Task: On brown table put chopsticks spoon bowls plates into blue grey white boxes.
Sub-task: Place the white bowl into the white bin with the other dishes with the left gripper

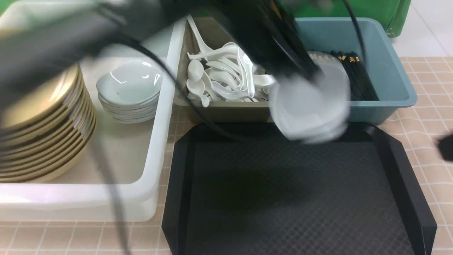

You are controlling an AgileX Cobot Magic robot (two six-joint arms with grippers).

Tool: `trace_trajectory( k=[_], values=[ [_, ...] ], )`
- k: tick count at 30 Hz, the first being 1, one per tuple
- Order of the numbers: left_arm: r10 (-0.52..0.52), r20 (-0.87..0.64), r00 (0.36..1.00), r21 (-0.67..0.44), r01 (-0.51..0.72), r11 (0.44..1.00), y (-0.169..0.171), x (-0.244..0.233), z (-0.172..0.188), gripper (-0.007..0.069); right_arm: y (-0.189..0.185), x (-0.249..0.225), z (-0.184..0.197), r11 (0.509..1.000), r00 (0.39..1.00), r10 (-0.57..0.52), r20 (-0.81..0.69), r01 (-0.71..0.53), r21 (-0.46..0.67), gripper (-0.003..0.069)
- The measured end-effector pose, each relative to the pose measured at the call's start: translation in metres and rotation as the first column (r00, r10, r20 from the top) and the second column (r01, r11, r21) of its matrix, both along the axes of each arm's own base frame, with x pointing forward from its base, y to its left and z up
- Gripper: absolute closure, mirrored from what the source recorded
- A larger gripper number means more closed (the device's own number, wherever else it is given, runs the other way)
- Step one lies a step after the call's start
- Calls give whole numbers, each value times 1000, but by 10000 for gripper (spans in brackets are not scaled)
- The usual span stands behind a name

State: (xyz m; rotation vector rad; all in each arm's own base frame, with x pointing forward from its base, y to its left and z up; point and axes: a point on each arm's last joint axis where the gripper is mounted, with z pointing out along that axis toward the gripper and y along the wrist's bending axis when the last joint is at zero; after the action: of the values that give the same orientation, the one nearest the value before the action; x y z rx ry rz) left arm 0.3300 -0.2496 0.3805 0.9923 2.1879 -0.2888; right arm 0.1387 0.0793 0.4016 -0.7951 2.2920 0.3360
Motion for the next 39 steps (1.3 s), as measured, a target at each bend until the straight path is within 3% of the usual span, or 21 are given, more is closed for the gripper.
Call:
trace_trajectory(
  k=[2,6,10,12,14,20,30,36,39],
  values=[
    [49,44,998,-1,-49,999,25,0,20,619,7,9,5,999,1000,29,8,-29,25,609],
    [274,101,956,-22,-273,962,112,10,56,619,38,37,21,990,990,126,67,-130,52,609],
    [450,76,890,-15,-450,893,178,26,56,619,78,52,34,963,959,255,126,-263,50,609],
    [491,54,869,-14,-491,871,195,32,52,619,94,57,37,952,944,297,144,-304,33,609],
    [546,-2,838,-27,-546,837,219,48,36,619,129,73,35,932,918,362,163,-361,-32,609],
    [570,-31,821,-1,-571,821,236,90,-10,619,181,108,30,904,890,420,175,-395,-162,607],
    [566,-122,816,63,-562,824,234,120,-67,592,193,138,8,882,906,407,115,-358,-306,601],
    [565,-141,813,71,-560,825,234,122,-73,414,188,140,6,877,913,398,86,-351,-329,596],
    [565,-138,813,75,-560,825,234,122,-73,246,186,137,3,866,917,397,44,-358,-348,592]
  ],
)
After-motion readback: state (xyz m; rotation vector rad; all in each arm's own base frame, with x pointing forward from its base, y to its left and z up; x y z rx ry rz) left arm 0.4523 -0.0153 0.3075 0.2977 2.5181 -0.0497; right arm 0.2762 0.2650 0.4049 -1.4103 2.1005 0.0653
